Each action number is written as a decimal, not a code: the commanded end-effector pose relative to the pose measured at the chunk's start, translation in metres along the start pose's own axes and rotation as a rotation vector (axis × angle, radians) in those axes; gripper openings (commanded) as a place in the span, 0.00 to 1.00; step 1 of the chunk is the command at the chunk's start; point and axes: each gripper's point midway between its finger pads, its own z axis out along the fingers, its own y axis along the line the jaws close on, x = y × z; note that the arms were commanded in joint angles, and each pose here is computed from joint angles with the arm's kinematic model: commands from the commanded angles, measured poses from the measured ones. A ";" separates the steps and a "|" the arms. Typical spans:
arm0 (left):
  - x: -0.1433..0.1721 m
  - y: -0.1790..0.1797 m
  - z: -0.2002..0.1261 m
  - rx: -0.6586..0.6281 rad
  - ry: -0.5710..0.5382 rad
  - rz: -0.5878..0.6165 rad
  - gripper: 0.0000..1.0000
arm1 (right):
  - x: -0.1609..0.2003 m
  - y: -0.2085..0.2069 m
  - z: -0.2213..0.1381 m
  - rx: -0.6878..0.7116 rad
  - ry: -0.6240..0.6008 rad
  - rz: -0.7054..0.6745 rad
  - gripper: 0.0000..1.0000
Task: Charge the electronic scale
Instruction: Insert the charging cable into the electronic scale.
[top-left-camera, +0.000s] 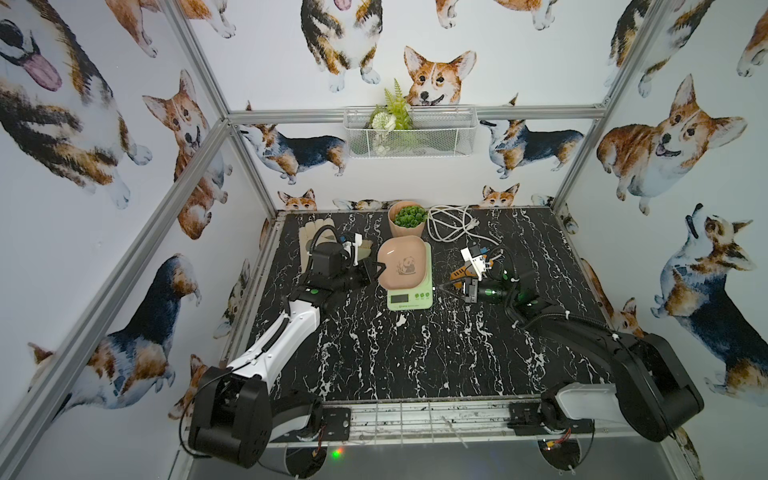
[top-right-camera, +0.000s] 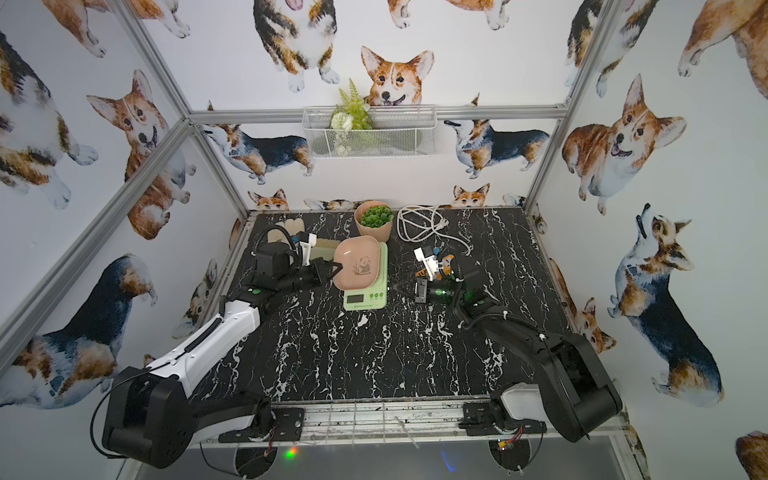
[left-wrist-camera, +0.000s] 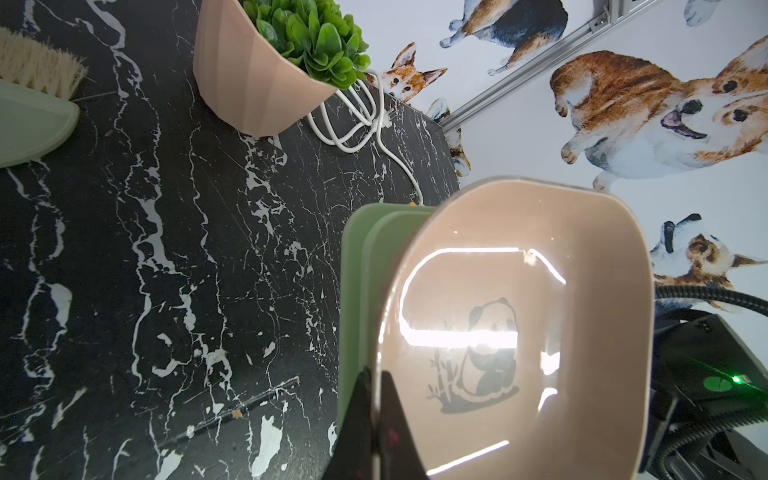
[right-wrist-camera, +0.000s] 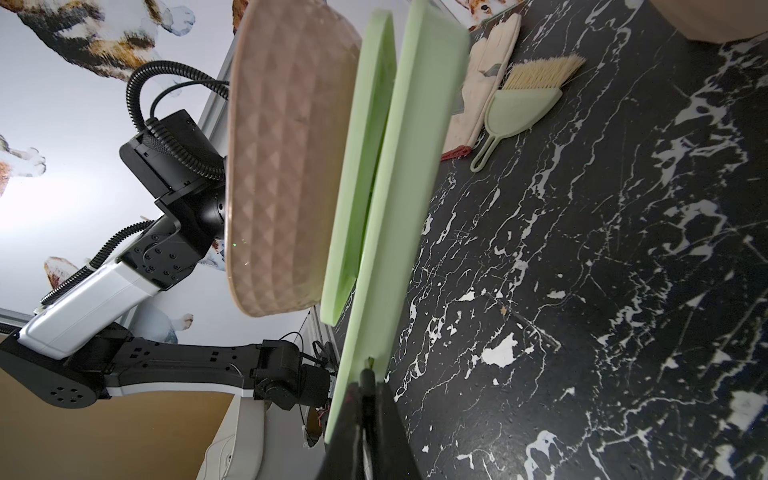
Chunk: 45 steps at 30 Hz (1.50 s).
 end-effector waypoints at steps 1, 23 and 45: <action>-0.003 -0.030 -0.003 0.144 0.009 0.029 0.00 | -0.009 0.003 0.002 -0.001 -0.032 0.003 0.00; -0.012 -0.026 0.004 0.146 -0.027 -0.030 0.00 | 0.000 -0.001 0.009 0.101 0.014 -0.037 0.00; -0.014 -0.028 -0.001 0.160 -0.056 -0.025 0.00 | -0.008 0.001 0.004 0.171 -0.024 -0.013 0.00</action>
